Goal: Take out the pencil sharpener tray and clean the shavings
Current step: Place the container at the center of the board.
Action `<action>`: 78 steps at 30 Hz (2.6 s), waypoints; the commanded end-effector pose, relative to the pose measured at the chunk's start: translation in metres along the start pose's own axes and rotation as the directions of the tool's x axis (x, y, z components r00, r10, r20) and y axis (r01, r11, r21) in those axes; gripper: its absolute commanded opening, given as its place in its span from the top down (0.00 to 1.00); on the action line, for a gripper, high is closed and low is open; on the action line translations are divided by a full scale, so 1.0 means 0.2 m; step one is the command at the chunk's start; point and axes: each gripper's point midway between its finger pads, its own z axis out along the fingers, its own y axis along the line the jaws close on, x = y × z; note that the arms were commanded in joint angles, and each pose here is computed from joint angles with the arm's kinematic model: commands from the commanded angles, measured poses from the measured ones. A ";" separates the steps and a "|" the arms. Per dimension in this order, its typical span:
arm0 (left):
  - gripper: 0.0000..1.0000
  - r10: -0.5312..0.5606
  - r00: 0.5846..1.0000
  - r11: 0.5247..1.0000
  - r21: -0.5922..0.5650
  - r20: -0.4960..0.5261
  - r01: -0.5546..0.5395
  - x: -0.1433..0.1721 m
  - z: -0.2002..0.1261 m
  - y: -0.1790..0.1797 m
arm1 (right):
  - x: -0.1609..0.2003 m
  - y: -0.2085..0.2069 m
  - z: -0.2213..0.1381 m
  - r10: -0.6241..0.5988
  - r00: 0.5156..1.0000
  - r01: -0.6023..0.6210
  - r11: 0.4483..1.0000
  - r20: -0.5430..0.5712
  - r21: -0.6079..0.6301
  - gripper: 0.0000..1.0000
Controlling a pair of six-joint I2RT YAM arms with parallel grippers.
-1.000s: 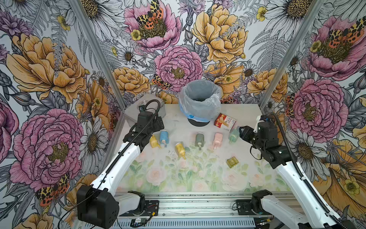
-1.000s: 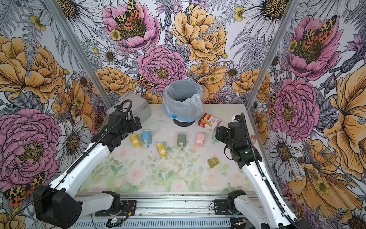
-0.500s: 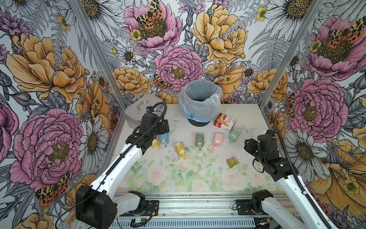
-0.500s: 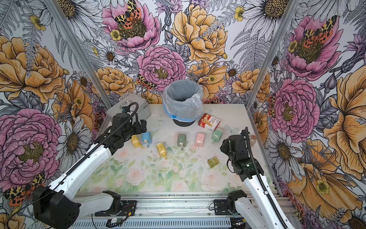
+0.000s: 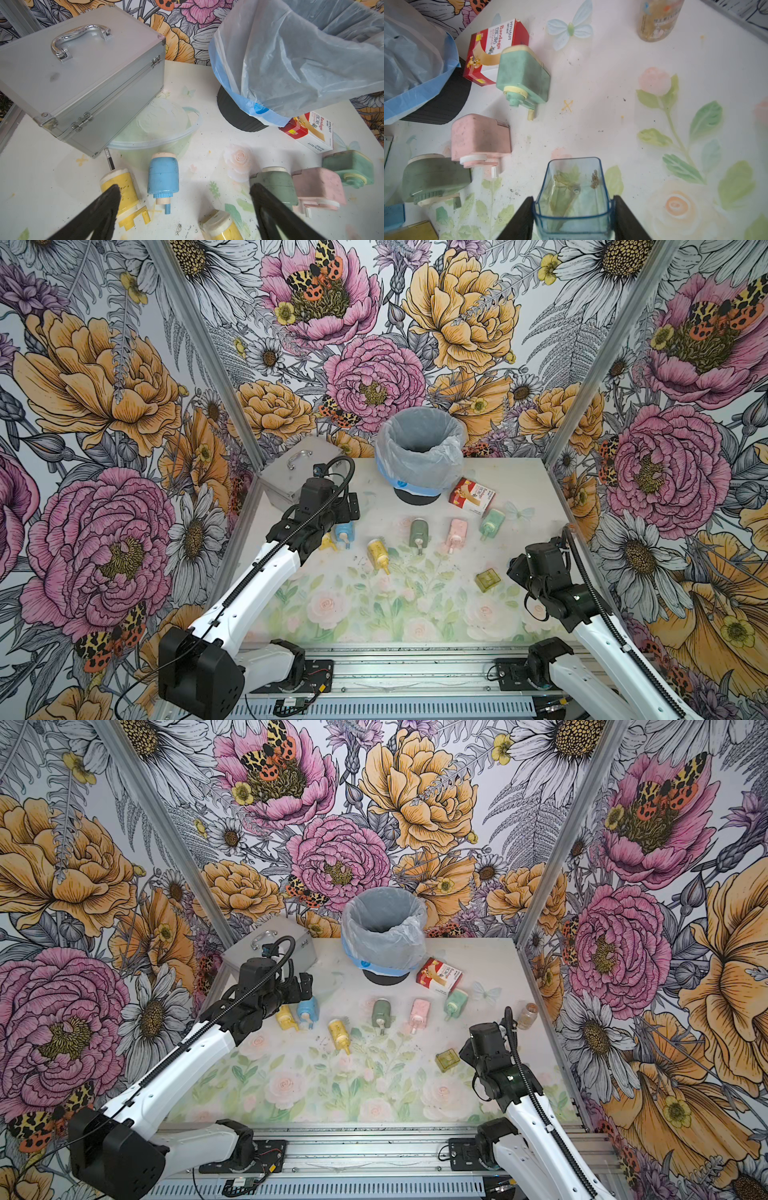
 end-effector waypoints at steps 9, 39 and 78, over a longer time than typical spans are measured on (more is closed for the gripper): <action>0.01 0.016 0.999 0.997 0.071 -0.032 -0.014 0.03 0.03 -0.08 | 0.16 -0.12 0.07 0.041 0.998 -0.039 0.998 -0.038 0.042 0.88; 0.01 -0.033 0.996 0.998 0.047 -0.079 0.036 0.37 -0.03 -0.34 | 0.34 -0.19 0.18 0.000 0.999 0.001 0.999 -0.039 0.038 0.82; 0.01 -0.060 0.995 0.997 -0.046 -0.076 0.056 0.64 0.04 -0.46 | 0.40 -0.10 0.18 -0.077 0.991 0.070 0.995 -0.110 -0.069 0.33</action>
